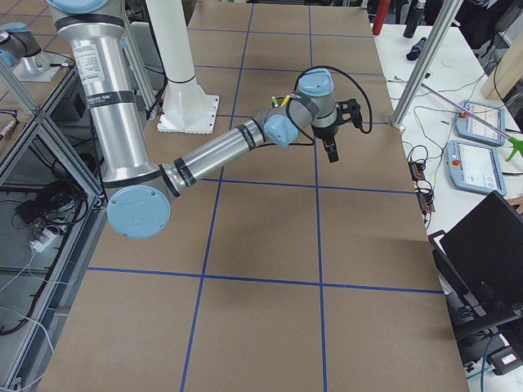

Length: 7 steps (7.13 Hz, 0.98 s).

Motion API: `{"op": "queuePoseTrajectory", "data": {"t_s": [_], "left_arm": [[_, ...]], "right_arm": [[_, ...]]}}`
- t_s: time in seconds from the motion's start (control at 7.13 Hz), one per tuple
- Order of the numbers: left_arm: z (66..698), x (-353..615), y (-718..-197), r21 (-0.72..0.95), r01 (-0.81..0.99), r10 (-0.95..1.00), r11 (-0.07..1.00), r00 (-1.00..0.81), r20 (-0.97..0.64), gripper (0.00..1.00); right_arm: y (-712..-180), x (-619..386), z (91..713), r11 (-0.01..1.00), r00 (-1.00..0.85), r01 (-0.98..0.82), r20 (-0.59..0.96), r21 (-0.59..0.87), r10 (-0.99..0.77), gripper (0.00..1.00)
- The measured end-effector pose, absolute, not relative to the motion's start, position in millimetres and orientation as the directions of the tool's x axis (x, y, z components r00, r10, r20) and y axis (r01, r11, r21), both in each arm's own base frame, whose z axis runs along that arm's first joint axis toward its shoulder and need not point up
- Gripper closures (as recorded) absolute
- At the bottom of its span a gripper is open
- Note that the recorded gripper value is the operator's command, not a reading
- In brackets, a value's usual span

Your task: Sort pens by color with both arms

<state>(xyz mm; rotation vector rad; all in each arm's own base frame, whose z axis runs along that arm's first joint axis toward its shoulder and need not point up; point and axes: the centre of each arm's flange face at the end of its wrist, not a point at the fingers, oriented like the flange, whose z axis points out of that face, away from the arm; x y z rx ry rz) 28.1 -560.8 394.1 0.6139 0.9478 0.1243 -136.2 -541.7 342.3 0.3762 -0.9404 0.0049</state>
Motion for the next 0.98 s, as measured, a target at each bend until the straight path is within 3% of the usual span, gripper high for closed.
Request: {"op": "queuePoseTrajectory", "data": {"t_s": [0.56,0.98], "left_arm": [[378,123,-563,0.366,0.24,0.182,0.899,0.556,-0.811,0.0],[373,149,-560,0.35,0.239,0.169,0.905,0.554,-0.815,0.0]], "right_arm": [[-497,-262,254,0.951,0.549,-0.298,0.829,0.08,0.102,0.02],[-463,-331,219,0.979,0.607,-0.203,0.786,0.014,0.115,0.02]]}}
